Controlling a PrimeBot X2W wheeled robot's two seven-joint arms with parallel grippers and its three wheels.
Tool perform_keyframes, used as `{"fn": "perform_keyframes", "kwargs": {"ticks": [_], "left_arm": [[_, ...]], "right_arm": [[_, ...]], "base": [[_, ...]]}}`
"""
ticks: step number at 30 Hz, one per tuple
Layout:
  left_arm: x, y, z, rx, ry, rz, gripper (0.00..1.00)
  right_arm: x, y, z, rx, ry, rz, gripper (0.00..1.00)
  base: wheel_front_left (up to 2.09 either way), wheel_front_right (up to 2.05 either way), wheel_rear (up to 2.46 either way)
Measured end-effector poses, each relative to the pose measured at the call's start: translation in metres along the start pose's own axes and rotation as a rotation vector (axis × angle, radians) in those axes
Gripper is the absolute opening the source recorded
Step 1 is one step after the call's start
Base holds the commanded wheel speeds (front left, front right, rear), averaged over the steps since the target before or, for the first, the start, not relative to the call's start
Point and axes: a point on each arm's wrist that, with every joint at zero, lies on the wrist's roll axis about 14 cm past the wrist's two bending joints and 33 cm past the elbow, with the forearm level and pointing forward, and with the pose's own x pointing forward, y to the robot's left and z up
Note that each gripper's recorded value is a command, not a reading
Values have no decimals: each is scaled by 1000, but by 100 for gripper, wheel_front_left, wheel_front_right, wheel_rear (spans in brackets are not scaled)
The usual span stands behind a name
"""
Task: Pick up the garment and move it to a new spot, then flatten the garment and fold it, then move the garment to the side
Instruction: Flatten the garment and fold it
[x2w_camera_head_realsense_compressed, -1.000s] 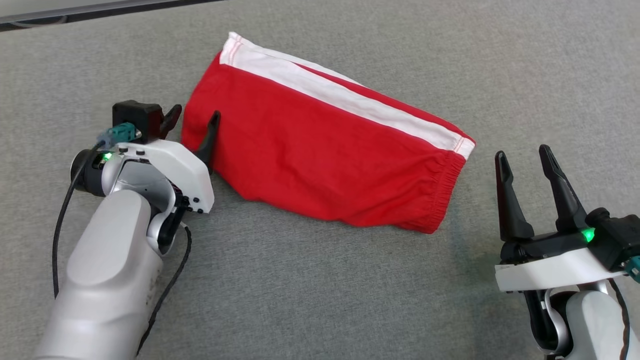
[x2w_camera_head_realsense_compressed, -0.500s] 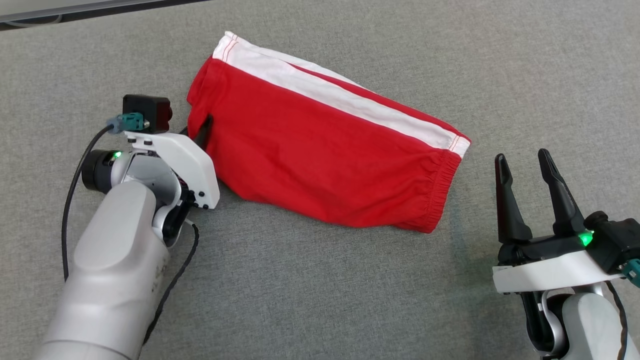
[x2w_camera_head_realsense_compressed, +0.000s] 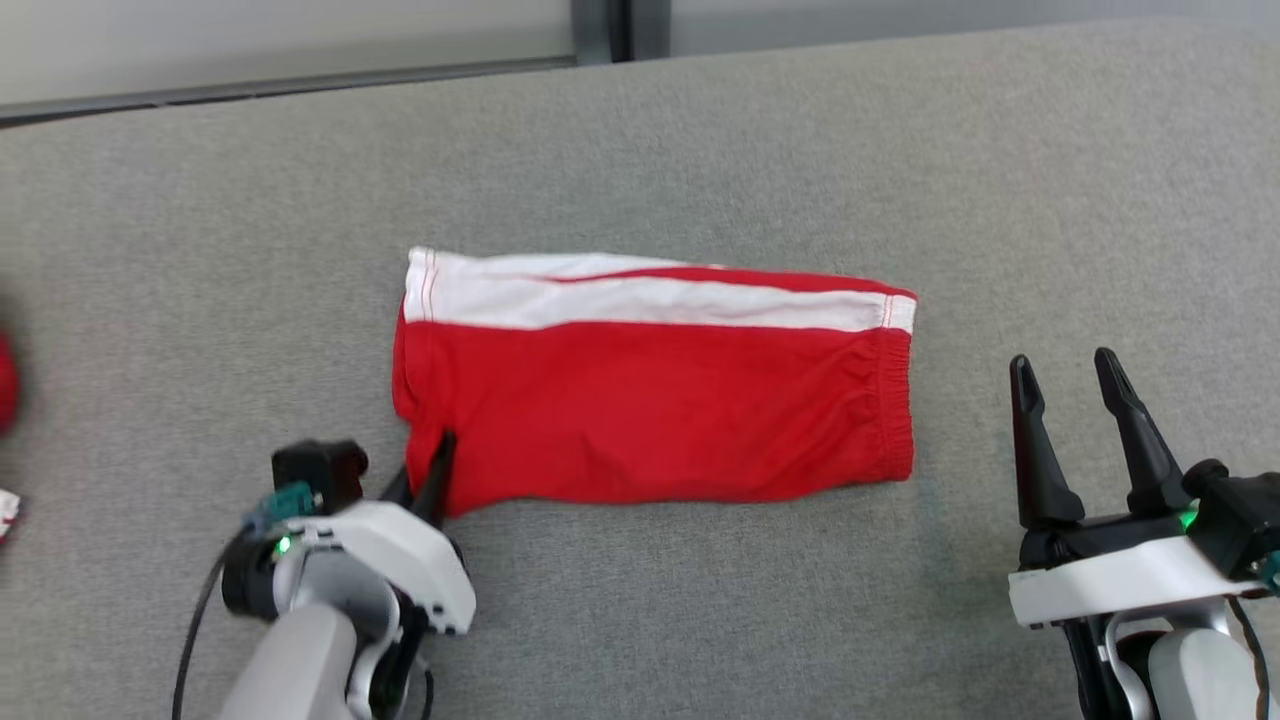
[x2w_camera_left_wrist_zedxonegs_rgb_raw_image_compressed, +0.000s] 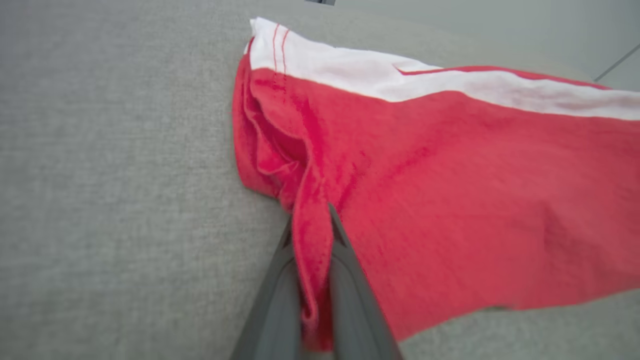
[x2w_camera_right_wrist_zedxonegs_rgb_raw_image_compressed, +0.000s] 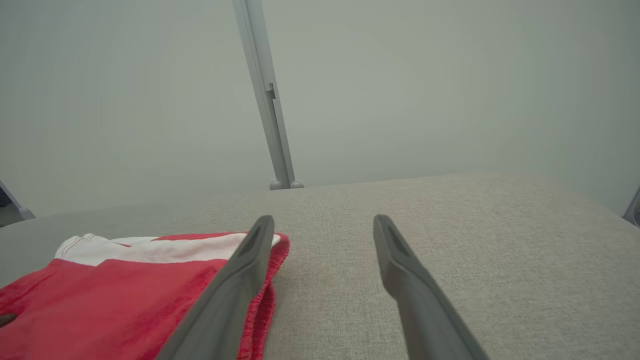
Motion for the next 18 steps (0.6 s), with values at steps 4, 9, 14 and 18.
{"fn": "perform_keyframes", "kwargs": {"ticks": [4, 9, 14, 18], "left_arm": [[-27, 3, -9, -6, 12, 34, 0], [-47, 2, -11, -18, 0, 53, 100], [-54, 0, 31, 21, -207, 66, 100], [-65, 8, 68, 70, -384, 99, 100]], "right_arm": [[-4, 9, 6, 5, -11, 20, 100], [-9, 15, 12, 0, -18, 38, 100], [-11, 15, 17, -32, -14, 49, 100], [-10, 14, 25, -59, -25, 53, 100]], "base": [[0, 0, 0], [0, 0, 0], [0, 0, 0], [0, 0, 0]]}}
